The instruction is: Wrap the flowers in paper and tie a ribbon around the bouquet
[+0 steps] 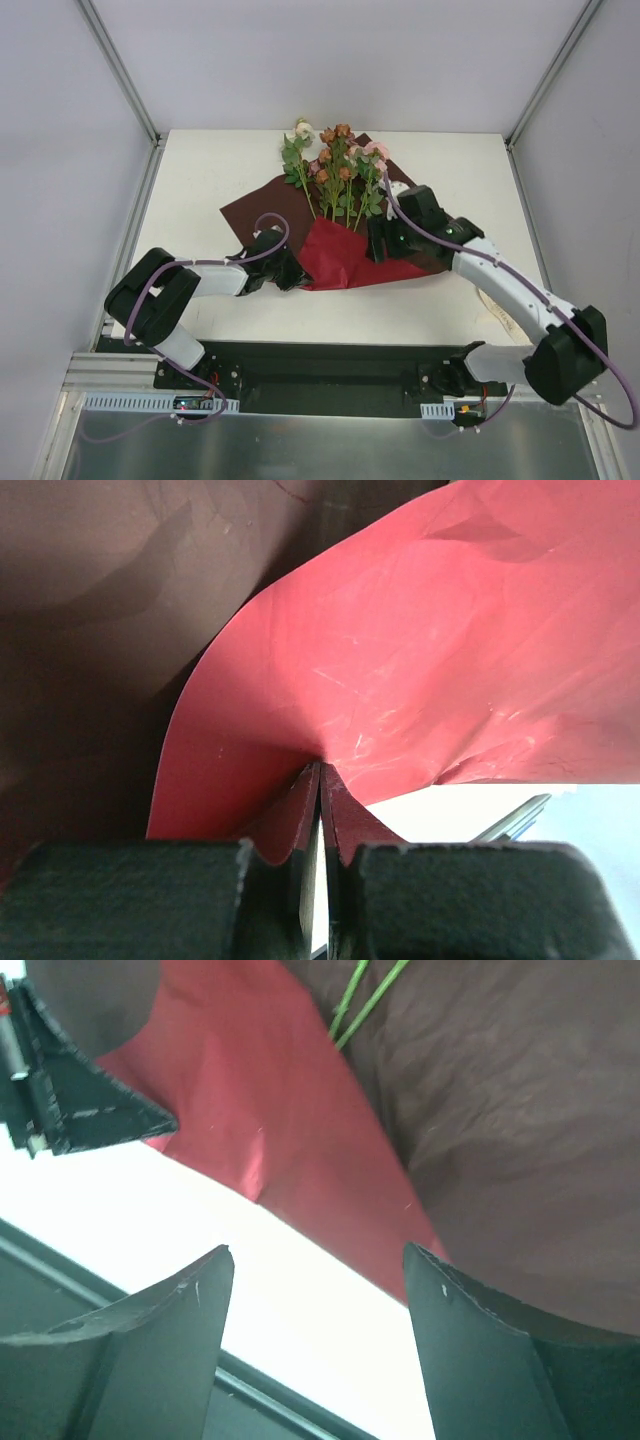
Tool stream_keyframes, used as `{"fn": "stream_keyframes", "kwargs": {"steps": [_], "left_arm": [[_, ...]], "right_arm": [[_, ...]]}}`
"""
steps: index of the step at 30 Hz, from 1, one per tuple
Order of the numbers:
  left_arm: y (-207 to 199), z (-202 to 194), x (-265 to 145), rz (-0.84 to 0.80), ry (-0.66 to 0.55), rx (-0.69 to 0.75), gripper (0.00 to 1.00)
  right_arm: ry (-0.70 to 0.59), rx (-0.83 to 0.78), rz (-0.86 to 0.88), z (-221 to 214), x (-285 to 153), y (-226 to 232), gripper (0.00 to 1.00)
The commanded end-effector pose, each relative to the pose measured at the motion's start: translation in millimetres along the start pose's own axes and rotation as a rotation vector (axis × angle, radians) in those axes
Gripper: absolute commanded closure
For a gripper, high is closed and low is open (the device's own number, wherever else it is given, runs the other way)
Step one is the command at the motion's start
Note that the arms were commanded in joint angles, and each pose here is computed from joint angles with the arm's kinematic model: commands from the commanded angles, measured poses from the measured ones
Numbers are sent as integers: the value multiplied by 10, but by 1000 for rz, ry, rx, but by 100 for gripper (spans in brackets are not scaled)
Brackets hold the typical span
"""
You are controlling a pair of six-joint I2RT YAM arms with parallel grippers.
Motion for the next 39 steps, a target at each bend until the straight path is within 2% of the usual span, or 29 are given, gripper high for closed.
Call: {"fn": "stream_keyframes", "kwargs": {"steps": [1, 3, 4, 5, 6, 9, 15, 20, 23, 27, 32, 36, 38, 39], "left_arm": [[406, -82, 62, 135, 6, -33, 100], [378, -88, 68, 127, 16, -30, 100], [360, -80, 73, 125, 17, -27, 100], [356, -80, 72, 126, 19, -26, 100], [363, -79, 71, 131, 19, -26, 100], [382, -85, 58, 146, 22, -29, 100], [436, -120, 81, 166, 44, -49, 100], [496, -135, 88, 182, 59, -69, 100], [558, -132, 66, 196, 57, -80, 100], [623, -142, 43, 206, 60, -92, 100], [599, -168, 43, 193, 85, -79, 100], [559, -201, 44, 165, 112, -78, 100], [535, -210, 47, 145, 120, -75, 100], [539, -219, 48, 146, 126, -76, 100]], "right_arm": [[-21, 120, 259, -213, 129, 406, 34], [23, 165, 322, -292, 334, 499, 47], [7, 173, 328, -229, 419, 510, 61], [4, 172, 318, -186, 477, 495, 69], [33, 179, 298, -239, 608, 450, 82], [78, 233, 243, -345, 769, 281, 92], [155, 323, 75, -948, 841, -116, 93], [167, 477, -86, -1198, 805, -605, 92], [162, 578, -96, -1275, 744, -678, 92], [163, 642, -247, -1385, 545, -827, 89], [171, 763, -332, -1627, 339, -979, 88], [111, 872, -469, -1780, 85, -1172, 88], [61, 889, -497, -1739, 3, -1274, 88], [27, 845, -504, -1624, -67, -1333, 88]]}}
Point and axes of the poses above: each gripper's point midway between its finger pads, its own x axis out along the fingers, its own y axis along the line the jaws close on, z = x × y, the point moved 2 cm from there along -x, back along the fingers, and after that the axes turned 1 degree about -x, right-handed, at the moved point
